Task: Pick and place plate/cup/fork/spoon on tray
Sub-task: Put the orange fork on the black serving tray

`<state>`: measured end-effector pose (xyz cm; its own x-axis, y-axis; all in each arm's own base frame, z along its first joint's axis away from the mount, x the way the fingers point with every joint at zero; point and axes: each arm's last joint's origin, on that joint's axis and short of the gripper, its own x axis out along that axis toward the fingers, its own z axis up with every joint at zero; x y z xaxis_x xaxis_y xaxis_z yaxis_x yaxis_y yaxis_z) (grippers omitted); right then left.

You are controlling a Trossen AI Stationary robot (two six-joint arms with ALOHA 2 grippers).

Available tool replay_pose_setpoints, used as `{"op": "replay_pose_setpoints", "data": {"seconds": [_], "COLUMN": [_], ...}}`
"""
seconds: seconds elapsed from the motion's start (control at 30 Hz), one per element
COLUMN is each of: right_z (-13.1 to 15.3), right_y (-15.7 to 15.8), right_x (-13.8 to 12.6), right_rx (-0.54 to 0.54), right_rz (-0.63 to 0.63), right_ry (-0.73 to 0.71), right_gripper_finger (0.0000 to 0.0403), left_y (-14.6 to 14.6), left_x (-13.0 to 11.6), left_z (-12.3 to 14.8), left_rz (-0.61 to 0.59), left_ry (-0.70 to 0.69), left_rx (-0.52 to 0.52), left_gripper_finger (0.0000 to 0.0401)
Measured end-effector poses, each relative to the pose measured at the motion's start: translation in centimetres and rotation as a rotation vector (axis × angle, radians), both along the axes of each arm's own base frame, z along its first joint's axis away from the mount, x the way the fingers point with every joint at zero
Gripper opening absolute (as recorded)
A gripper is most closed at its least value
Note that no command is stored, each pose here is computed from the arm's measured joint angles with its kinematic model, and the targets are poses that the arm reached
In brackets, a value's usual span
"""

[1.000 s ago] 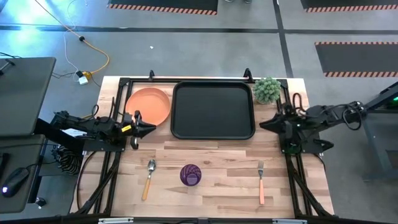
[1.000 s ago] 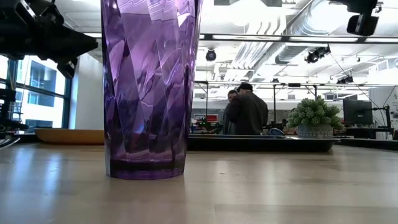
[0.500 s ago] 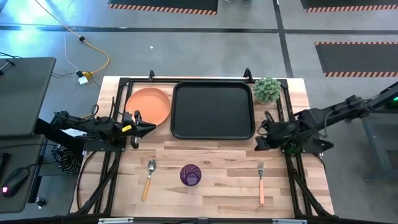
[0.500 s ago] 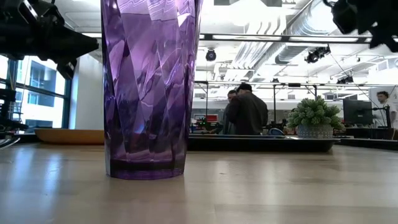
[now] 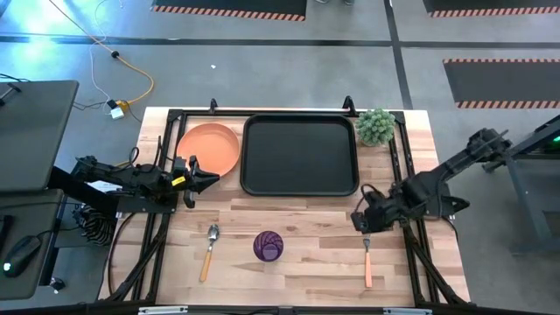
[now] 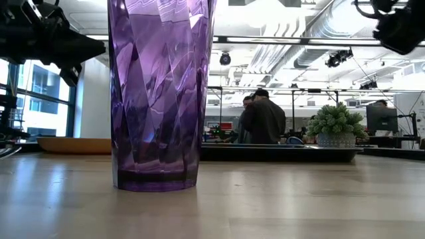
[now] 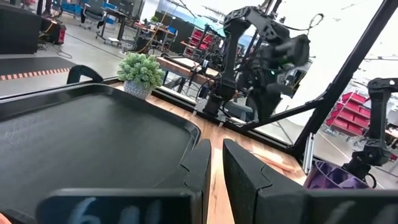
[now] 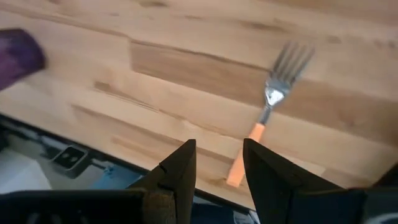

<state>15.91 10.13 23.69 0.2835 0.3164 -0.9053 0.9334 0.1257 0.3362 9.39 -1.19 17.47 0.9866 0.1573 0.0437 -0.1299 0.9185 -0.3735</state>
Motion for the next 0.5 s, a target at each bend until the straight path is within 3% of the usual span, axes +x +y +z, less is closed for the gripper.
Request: {"op": "replay_pose_setpoints", "data": {"seconds": [0.5], "right_z": [-3.1], "right_y": [4.7], "right_x": [0.2], "right_rx": [-0.016], "right_rz": [-0.053], "right_ry": [0.142], "right_gripper_finger": [0.0124], "left_y": [0.0], "left_x": [0.0], "left_z": [0.0], "left_rz": [0.005], "left_ry": [0.000], "left_rx": [0.000], "left_gripper_finger": [0.0033]}}
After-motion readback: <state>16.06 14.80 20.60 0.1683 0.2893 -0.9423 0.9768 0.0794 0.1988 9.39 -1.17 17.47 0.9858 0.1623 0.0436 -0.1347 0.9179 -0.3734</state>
